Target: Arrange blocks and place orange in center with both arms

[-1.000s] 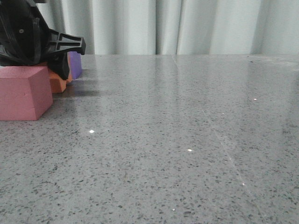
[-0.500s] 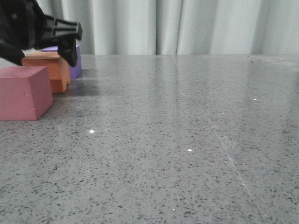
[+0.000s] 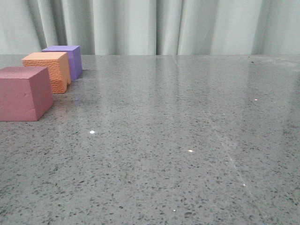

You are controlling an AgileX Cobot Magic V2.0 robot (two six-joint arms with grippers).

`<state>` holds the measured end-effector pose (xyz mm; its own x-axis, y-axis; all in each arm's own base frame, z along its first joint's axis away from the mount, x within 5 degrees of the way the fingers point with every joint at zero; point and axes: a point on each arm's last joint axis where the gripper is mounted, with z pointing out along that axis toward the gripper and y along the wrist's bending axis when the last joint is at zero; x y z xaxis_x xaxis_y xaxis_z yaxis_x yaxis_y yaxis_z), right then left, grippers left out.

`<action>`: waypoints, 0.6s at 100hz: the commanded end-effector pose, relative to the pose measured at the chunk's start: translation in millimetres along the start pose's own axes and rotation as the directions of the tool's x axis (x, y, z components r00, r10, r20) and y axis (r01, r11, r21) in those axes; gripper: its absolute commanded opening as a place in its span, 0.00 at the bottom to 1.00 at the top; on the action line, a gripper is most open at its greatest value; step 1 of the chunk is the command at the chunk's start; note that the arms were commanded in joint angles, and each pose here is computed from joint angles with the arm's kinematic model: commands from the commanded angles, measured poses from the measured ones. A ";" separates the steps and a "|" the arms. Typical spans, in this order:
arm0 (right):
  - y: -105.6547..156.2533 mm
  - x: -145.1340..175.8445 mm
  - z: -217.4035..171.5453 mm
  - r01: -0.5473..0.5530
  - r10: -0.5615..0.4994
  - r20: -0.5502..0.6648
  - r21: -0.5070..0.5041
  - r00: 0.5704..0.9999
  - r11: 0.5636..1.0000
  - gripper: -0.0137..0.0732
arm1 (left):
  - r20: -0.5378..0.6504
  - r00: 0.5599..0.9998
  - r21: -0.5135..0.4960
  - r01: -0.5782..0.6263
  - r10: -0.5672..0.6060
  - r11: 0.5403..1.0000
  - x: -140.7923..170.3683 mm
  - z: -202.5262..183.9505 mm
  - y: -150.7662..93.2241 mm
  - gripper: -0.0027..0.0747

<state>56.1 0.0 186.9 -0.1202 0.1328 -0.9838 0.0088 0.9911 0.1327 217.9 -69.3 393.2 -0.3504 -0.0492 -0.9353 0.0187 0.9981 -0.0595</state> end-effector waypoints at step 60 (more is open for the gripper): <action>1.8 -12.9 -3.0 0.010 -0.008 0.113 -0.013 0.994 1.000 0.02 | 0.091 0.996 -0.016 -0.003 0.005 1.000 101.3 -91.6 64.2 0.06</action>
<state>56.1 0.0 186.9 -0.1202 0.1328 -0.9838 0.0088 0.9911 0.1327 100.6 -6.5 316.8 -0.3168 -0.0553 -0.9469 -0.0234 0.9984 -0.0505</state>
